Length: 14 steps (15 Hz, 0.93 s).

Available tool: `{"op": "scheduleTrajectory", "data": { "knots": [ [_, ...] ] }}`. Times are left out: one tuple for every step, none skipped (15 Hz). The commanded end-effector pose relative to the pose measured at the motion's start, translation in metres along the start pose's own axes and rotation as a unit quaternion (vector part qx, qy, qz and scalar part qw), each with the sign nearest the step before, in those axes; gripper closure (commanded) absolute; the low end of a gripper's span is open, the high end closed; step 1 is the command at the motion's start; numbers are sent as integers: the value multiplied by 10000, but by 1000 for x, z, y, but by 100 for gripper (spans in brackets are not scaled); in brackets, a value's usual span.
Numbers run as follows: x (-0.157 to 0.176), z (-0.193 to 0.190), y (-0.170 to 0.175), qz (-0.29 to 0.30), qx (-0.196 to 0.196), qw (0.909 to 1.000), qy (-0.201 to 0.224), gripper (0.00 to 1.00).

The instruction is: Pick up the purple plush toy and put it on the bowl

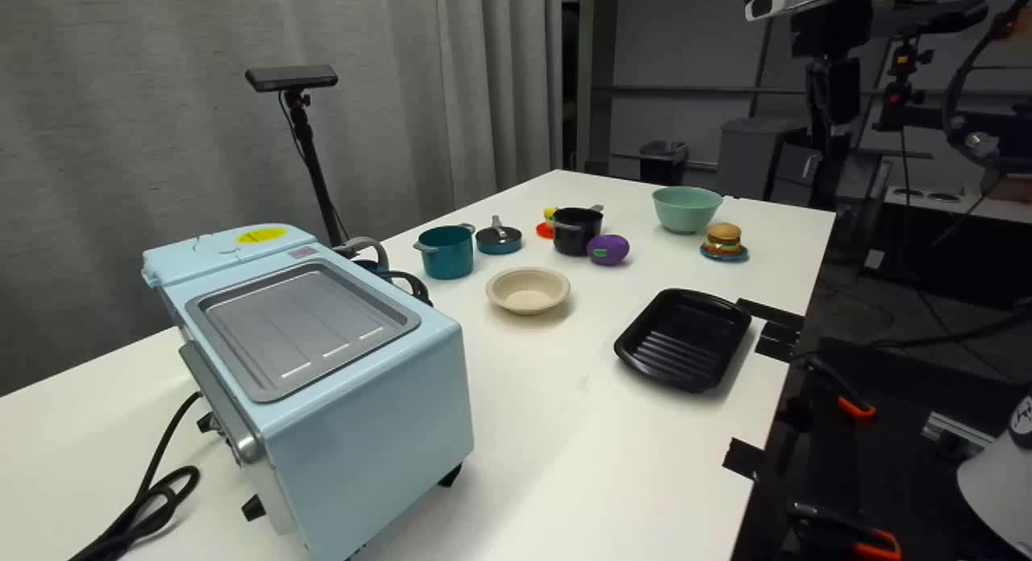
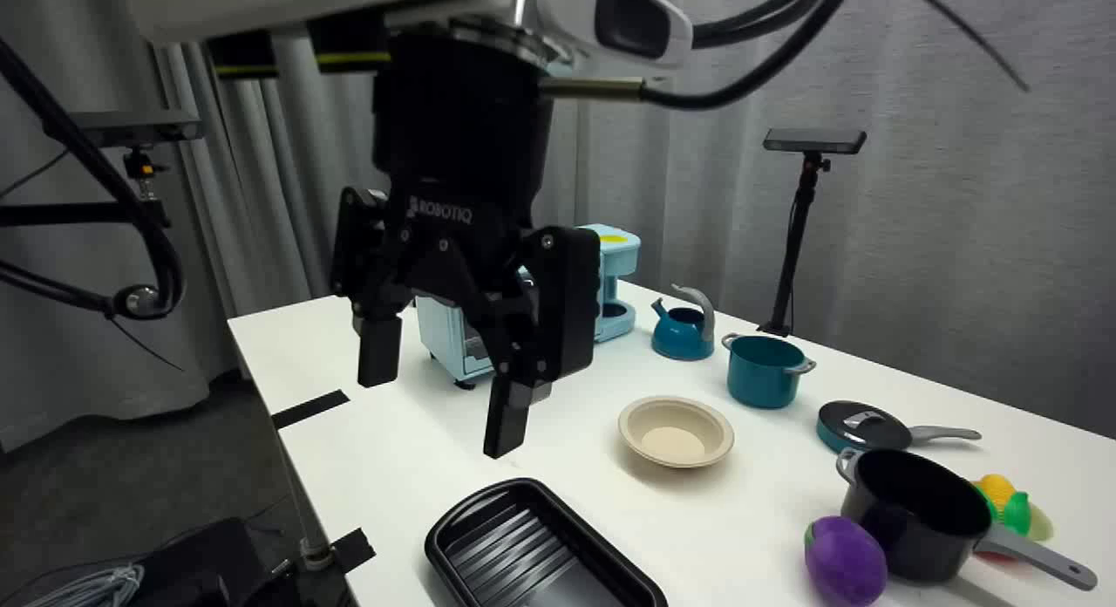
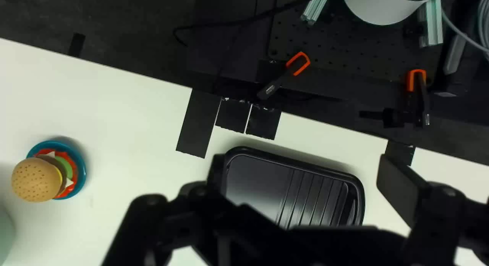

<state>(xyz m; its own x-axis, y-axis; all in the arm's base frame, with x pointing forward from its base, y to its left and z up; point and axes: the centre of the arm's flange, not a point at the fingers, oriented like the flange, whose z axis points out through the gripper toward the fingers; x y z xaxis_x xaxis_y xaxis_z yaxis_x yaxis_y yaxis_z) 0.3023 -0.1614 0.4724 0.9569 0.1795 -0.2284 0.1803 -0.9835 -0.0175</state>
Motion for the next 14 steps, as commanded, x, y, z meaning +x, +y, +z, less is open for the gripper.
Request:
{"op": "scheduleTrajectory", "data": {
  "knots": [
    [0,0,0,0,2,10000,-7,0],
    [0,1,0,-1,3,10000,-10,0],
    [0,1,0,-1,3,10000,-10,0],
    [0,1,0,-1,3,10000,-10,0],
    [0,1,0,-1,3,10000,-10,0],
    [1,1,0,-1,3,10000,-10,0],
    [1,1,0,-1,3,10000,-10,0],
    [1,1,0,-1,2,10000,-11,0],
    [1,1,0,-1,2,10000,-11,0],
    [1,1,0,-1,2,10000,-11,0],
    [1,1,0,-1,2,10000,-11,0],
    [1,1,0,-1,2,10000,-11,0],
    [1,1,0,5,-14,10000,3,0],
    [2,1,0,35,-35,10000,50,0]
  ]
}}
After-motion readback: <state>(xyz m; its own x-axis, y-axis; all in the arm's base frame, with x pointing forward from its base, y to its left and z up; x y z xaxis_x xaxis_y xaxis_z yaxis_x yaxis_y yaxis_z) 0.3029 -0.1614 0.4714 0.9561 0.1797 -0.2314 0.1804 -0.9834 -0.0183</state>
